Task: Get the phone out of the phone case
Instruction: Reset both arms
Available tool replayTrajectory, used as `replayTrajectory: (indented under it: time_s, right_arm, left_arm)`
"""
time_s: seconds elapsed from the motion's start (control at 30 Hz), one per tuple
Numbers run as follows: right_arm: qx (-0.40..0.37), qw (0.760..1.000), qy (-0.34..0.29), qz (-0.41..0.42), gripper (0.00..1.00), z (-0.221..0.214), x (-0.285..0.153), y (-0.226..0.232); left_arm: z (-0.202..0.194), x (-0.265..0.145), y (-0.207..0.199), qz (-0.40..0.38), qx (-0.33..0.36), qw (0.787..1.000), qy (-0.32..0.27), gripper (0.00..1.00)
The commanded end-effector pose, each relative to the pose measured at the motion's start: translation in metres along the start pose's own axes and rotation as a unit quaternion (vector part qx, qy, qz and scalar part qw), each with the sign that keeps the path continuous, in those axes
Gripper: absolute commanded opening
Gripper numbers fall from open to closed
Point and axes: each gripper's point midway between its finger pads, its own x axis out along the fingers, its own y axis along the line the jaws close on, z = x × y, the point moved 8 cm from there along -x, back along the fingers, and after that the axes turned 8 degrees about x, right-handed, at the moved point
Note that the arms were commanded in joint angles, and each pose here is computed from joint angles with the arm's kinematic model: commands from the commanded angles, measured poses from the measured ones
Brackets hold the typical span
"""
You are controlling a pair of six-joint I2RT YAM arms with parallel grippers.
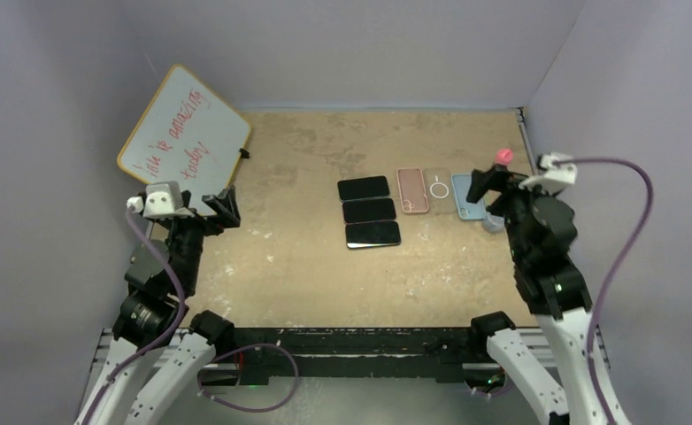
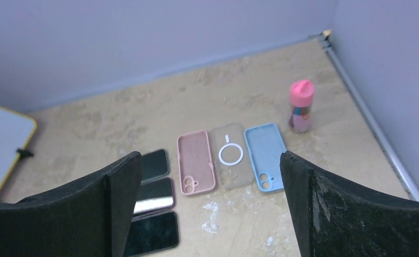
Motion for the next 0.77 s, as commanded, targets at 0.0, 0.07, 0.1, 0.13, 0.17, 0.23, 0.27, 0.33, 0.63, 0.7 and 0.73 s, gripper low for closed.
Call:
replayTrajectory:
  time_s: [0.0, 0.07, 0.1, 0.13, 0.17, 0.23, 0.27, 0.33, 0.63, 0.7, 0.73]
  right_arm:
    - [0.024, 0.995, -0.084, -0.057, 0.99, 0.002, -0.032, -0.027]
    - [0.026, 0.993, -0.108, -0.049, 0.99, -0.001, -0.046, -0.033]
    - [0.024, 0.992, -0.116, -0.034, 0.99, -0.003, -0.05, -0.034]
    - [0.017, 0.992, -0.124, -0.017, 0.99, -0.006, -0.054, -0.034]
    - [0.016, 0.991, -0.133, -0.006, 0.99, -0.007, -0.057, -0.034]
    - [0.025, 0.989, -0.148, 0.001, 0.99, -0.01, -0.061, -0.037]
    - [0.028, 0.988, -0.154, 0.002, 0.99, -0.011, -0.063, -0.038]
    - [0.029, 0.986, -0.161, 0.003, 0.99, -0.015, -0.064, -0.04]
    - [0.037, 0.984, -0.174, 0.018, 0.99, -0.015, -0.068, -0.039]
    - [0.037, 0.984, -0.174, 0.018, 0.99, -0.015, -0.069, -0.04]
    - [0.039, 0.983, -0.176, 0.016, 0.99, -0.015, -0.069, -0.04]
  left_arm:
    - [-0.002, -0.02, 0.023, 0.061, 0.01, 0.998, -0.012, 0.99]
    - [-0.002, -0.028, 0.028, 0.07, 0.006, 0.997, -0.026, 0.99]
    - [-0.003, -0.031, 0.031, 0.075, 0.005, 0.997, -0.03, 0.99]
    - [-0.005, -0.034, 0.033, 0.08, 0.003, 0.996, -0.032, 0.99]
    - [-0.008, -0.036, 0.035, 0.084, 0.002, 0.996, -0.032, 0.99]
    - [-0.015, -0.039, 0.038, 0.095, 0.003, 0.995, -0.029, 0.99]
    - [-0.017, -0.04, 0.039, 0.098, 0.004, 0.995, -0.027, 0.99]
    - [-0.021, -0.042, 0.041, 0.104, 0.003, 0.994, -0.028, 0.99]
    - [-0.031, -0.039, 0.043, 0.114, 0.02, 0.993, -0.014, 0.99]
    - [-0.032, -0.038, 0.042, 0.115, 0.022, 0.993, -0.01, 0.99]
    - [-0.033, -0.037, 0.042, 0.116, 0.023, 0.993, -0.009, 0.99]
